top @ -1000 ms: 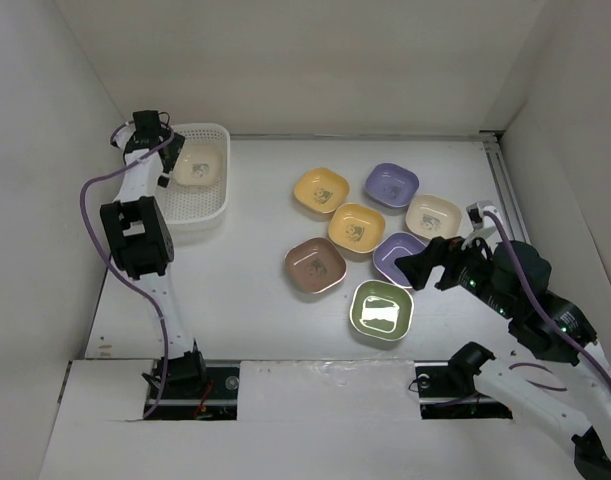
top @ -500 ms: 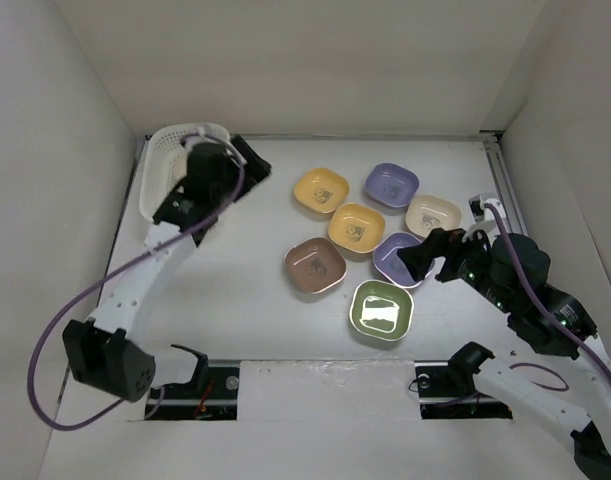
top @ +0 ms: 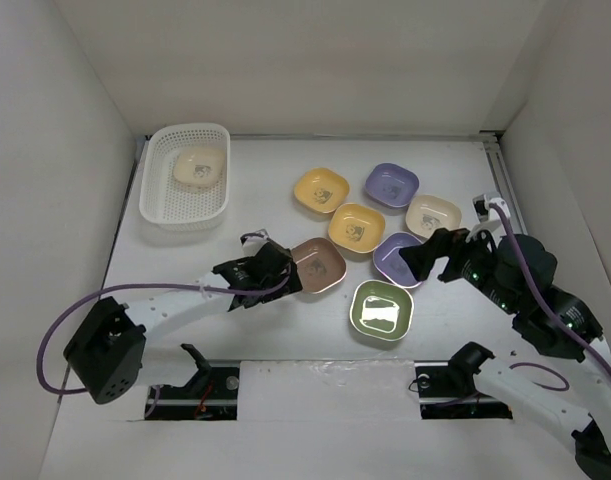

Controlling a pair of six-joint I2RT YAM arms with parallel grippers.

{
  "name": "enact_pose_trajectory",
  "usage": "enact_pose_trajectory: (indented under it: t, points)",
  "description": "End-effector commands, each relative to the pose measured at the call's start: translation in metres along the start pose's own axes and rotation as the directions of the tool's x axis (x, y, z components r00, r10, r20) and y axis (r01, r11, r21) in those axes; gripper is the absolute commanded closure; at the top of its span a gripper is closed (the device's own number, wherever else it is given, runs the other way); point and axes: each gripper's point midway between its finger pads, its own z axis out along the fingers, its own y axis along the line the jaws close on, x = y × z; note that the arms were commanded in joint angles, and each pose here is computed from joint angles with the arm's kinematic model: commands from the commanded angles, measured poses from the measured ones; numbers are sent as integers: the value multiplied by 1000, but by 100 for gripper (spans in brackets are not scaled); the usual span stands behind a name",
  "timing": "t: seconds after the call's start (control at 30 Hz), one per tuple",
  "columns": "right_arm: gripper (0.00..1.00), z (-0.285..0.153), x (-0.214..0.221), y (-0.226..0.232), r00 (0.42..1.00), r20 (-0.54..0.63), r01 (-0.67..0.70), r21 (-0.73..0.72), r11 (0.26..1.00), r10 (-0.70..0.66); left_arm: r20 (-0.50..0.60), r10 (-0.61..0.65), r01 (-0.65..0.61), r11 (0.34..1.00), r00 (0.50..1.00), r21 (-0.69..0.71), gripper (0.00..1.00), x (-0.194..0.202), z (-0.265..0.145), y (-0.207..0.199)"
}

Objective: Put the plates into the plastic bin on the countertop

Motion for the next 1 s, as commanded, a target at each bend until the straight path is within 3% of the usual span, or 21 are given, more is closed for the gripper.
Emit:
enact_pose_trajectory:
  t: [0.0, 0.27, 0.37, 0.47, 0.5, 0.6, 0.63, 0.73, 0.77, 0.83, 0.87, 0.97]
  points:
    - [0, -3, -16, 12, 999, 46, 8, -48, 999, -6, 56, -97, 96, 995, 994, 23, 1, -10, 16, -13]
    - [0, 1, -7, 7, 1000, 22, 11, -28, 1000, -10, 71, -165, 158, 984, 984, 86, 1, -15, 24, -31]
    - [0, 0, -6, 4, 1000, 26, 10, -19, 1000, -10, 84, -173, 171, 985, 981, 22, 1, -18, 29, -21]
    - [0, -2, -7, 4, 999, 34, 9, -23, 1000, -9, 78, -160, 165, 985, 984, -53, 15, -15, 43, -16]
    - [0, -2, -7, 4, 999, 34, 9, -23, 1000, -9, 70, -153, 158, 985, 986, -73, 27, -13, 46, -14]
    - [0, -2, -7, 4, 999, 34, 9, -23, 1000, -9, 48, -167, 171, 980, 985, -100, 39, -7, 56, -9]
    - [0, -2, -7, 4, 999, 34, 9, -23, 1000, -9, 41, -179, 183, 976, 983, -121, 54, -1, 59, -3]
    - [0, -2, -7, 4, 999, 34, 9, -23, 1000, -9, 48, -202, 207, 966, 978, -153, 79, -1, 53, 5]
    - [0, -2, -7, 4, 999, 34, 9, -23, 1000, -9, 73, -205, 215, 962, 976, -171, 91, -5, 49, 11]
    - [0, -2, -7, 4, 999, 34, 9, -23, 1000, -9, 128, -248, 269, 945, 960, -185, 100, -15, 33, 19]
    - [0, -2, -7, 4, 999, 34, 9, -23, 1000, -9, 166, -231, 269, 928, 959, -257, 100, -17, 23, 40]
    - [0, 0, -5, 4, 999, 34, 9, -23, 1000, -9, 278, -290, 359, 901, 916, -243, 100, -44, -16, 47]
